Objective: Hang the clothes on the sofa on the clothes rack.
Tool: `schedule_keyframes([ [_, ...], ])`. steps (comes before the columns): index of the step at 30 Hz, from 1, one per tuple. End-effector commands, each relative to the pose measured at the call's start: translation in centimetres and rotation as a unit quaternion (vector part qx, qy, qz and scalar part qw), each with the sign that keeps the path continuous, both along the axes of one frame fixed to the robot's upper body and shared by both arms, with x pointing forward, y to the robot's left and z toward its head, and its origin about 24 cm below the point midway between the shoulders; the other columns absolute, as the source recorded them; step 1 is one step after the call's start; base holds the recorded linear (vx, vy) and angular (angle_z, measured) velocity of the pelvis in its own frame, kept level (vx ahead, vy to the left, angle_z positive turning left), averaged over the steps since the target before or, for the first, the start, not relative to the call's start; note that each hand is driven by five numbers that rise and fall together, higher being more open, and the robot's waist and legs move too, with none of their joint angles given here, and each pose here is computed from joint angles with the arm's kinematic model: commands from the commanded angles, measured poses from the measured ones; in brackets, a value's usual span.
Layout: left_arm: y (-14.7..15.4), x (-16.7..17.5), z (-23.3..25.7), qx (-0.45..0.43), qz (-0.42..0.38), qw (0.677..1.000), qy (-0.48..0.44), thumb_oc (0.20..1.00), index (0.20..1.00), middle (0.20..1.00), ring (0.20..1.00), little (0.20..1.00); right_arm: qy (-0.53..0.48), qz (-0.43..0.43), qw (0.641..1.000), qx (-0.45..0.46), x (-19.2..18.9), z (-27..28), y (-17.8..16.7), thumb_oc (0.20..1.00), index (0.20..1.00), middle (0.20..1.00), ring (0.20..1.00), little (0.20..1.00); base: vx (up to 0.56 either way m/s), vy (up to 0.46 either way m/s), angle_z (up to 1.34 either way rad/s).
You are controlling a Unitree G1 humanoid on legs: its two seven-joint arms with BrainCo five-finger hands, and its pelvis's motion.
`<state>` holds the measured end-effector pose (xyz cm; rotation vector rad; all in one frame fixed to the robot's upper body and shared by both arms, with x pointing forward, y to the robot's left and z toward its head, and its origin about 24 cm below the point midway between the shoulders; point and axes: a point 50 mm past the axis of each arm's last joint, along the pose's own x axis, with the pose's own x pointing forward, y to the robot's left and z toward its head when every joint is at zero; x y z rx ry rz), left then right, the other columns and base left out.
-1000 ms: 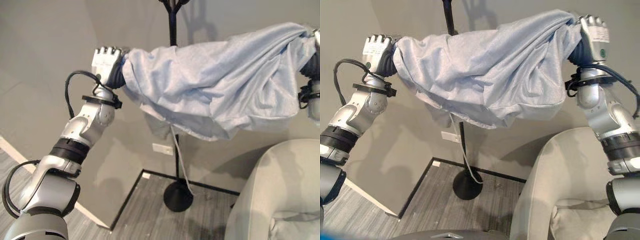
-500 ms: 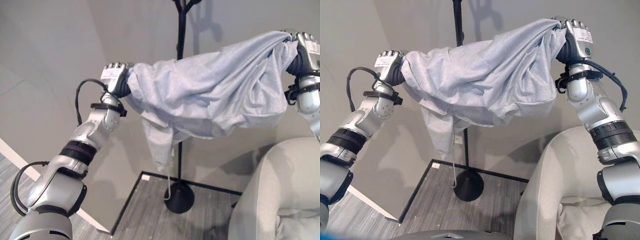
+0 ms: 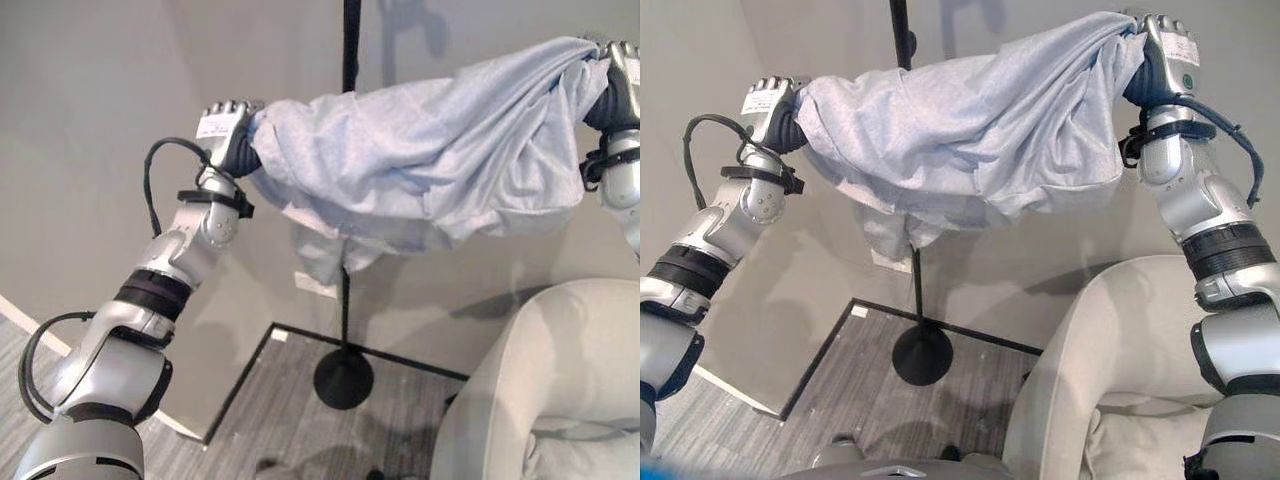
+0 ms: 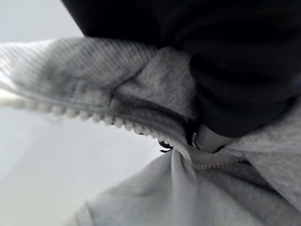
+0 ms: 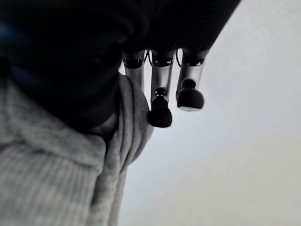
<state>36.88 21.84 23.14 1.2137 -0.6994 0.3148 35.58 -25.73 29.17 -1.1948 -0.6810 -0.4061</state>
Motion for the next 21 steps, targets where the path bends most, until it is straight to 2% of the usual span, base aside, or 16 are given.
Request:
schedule_keyframes([
  [1,6.3,-1.3,3.2,-0.032,0.113,0.992,-0.044,0.200,0.200,0.200,0.200,0.200,-0.068,-0.081,0.993,0.050,-2.0,3.5,-4.4,0.200,0.200,0.200,0.200,0.200,0.48,0.199,-0.29],
  [8,6.6,-1.7,3.8,-0.001,0.116,0.992,-0.046,0.200,0.200,0.200,0.200,0.200,-0.047,-0.105,0.991,0.068,-1.5,1.9,-5.1,0.200,0.200,0.200,0.200,0.200,0.26,0.146,-0.40],
  [13,7.0,-1.1,2.6,-0.029,0.127,0.991,-0.020,0.200,0.200,0.200,0.200,0.200,-0.011,-0.132,0.987,0.092,-0.6,0.6,-6.1,0.200,0.200,0.200,0.200,0.200,0.14,0.097,-0.18],
  [17,6.6,-0.5,0.5,-0.038,0.125,0.991,0.022,0.200,0.200,0.200,0.200,0.200,0.044,-0.146,0.984,0.091,0.1,-1.6,-6.5,0.200,0.200,0.200,0.200,0.200,0.08,0.055,0.14],
  [19,6.1,-0.5,-2.1,-0.047,0.111,0.991,0.062,0.200,0.200,0.200,0.200,0.200,0.107,-0.151,0.977,0.102,0.4,-5.8,-6.8,0.200,0.200,0.200,0.200,0.200,0.03,0.011,0.06],
  [21,5.8,-0.7,-3.3,-0.055,0.105,0.990,0.076,0.200,0.200,0.200,0.200,0.200,0.126,-0.150,0.974,0.112,0.3,-7.4,-6.7,0.200,0.200,0.200,0.200,0.200,0.00,0.003,0.02],
])
